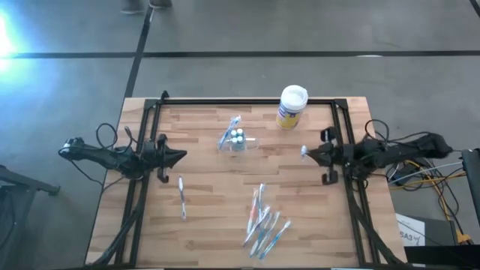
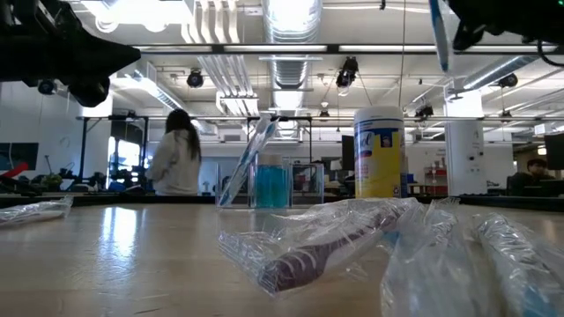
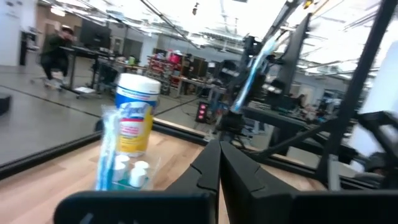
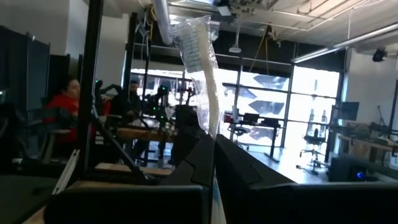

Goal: Pick & Place toothbrushing station
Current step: Put the blue toothbrush into the transparent organizer

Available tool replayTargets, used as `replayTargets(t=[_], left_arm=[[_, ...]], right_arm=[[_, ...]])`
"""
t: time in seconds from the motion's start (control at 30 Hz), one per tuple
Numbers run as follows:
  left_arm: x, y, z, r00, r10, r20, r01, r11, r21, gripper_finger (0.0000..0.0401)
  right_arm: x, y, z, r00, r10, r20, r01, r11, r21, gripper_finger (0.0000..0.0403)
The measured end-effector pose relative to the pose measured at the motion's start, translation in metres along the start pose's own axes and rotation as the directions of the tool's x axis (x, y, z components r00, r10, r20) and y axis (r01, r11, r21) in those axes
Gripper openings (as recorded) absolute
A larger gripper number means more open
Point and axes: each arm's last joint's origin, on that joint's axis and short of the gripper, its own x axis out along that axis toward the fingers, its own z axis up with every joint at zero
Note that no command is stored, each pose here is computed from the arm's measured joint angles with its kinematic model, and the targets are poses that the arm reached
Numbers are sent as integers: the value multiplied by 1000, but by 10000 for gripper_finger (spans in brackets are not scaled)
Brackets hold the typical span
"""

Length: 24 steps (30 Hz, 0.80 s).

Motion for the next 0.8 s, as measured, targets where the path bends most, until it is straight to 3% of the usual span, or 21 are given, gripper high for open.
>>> replayTargets(t=[0.2, 0.37, 0.53, 0.8], left_arm=[[0, 1, 0, 999, 46, 8, -46, 998, 34, 16], [0, 1, 0, 999, 46, 8, -47, 998, 37, 13], [0, 1, 0, 999, 46, 7, -47, 998, 38, 8], [0, 2, -1, 999, 47, 2, -47, 998, 46, 18]], right_arm=[[49, -12, 15, 998, 34, -45, -34, 999, -7, 8], [94, -22, 19, 999, 53, -2, -53, 998, -31, 8], [128, -32, 2, 994, 103, 47, -102, 994, -32, 8], [151, -53, -46, 993, 26, 114, -30, 999, 30, 8]])
